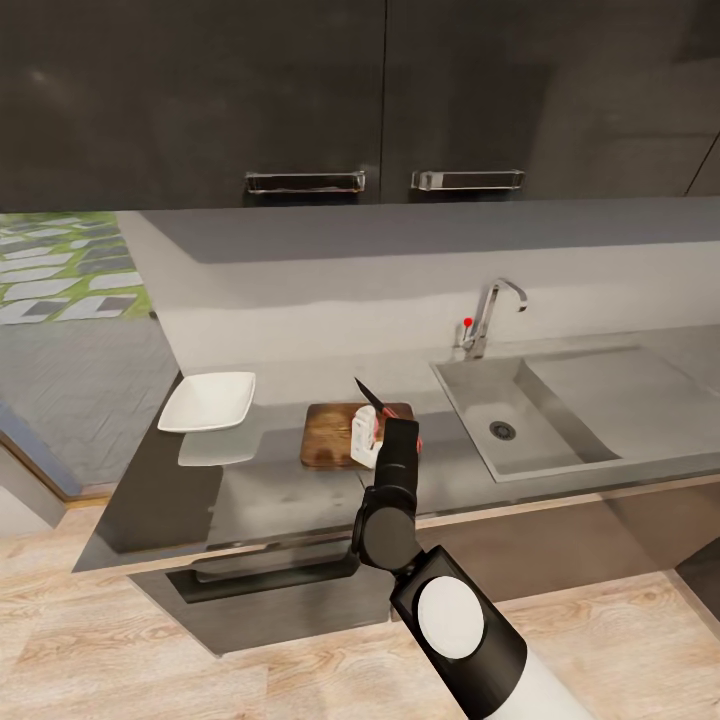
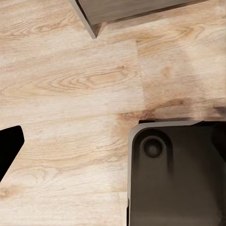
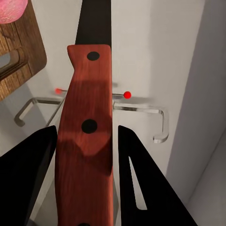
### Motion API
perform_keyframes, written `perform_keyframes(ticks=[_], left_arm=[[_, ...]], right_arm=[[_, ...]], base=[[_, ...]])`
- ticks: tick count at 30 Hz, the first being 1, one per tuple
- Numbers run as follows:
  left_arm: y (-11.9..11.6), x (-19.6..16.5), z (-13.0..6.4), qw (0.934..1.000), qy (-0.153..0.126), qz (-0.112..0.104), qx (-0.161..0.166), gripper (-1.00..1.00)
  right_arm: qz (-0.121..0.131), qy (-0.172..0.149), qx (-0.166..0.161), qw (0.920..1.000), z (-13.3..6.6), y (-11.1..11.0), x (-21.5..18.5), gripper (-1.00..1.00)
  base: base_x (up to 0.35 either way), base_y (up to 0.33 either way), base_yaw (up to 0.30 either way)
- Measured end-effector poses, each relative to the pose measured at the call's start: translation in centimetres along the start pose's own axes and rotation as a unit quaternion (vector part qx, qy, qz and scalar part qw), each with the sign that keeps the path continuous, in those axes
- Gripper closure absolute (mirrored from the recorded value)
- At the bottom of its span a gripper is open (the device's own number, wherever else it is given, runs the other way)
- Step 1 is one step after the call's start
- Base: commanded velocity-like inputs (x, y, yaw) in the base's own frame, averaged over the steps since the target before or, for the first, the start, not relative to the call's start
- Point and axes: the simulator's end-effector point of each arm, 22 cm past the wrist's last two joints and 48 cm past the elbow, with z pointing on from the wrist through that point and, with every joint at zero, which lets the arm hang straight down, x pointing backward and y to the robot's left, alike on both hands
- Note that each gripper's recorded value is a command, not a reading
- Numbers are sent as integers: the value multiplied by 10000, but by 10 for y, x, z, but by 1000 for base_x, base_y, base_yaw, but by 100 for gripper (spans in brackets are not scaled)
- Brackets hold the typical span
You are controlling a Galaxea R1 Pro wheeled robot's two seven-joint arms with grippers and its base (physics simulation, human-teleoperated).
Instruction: In the kitchen, take the Vidalia onion out of the sink, dice it on the chopping board with the paring knife, put the diced onion into the bowl on the countertop, then place both the paring knife and the chopping board into the sink.
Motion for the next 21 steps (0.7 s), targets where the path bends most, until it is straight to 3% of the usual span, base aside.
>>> perform_keyframes(ticks=[21], left_arm=[[0, 5, -2, 10000, 72, 13, 6, -100]], right_arm=[[-5, 11, -60, 10000, 4, 7, 0, 100]], base=[[0, 0, 0]])
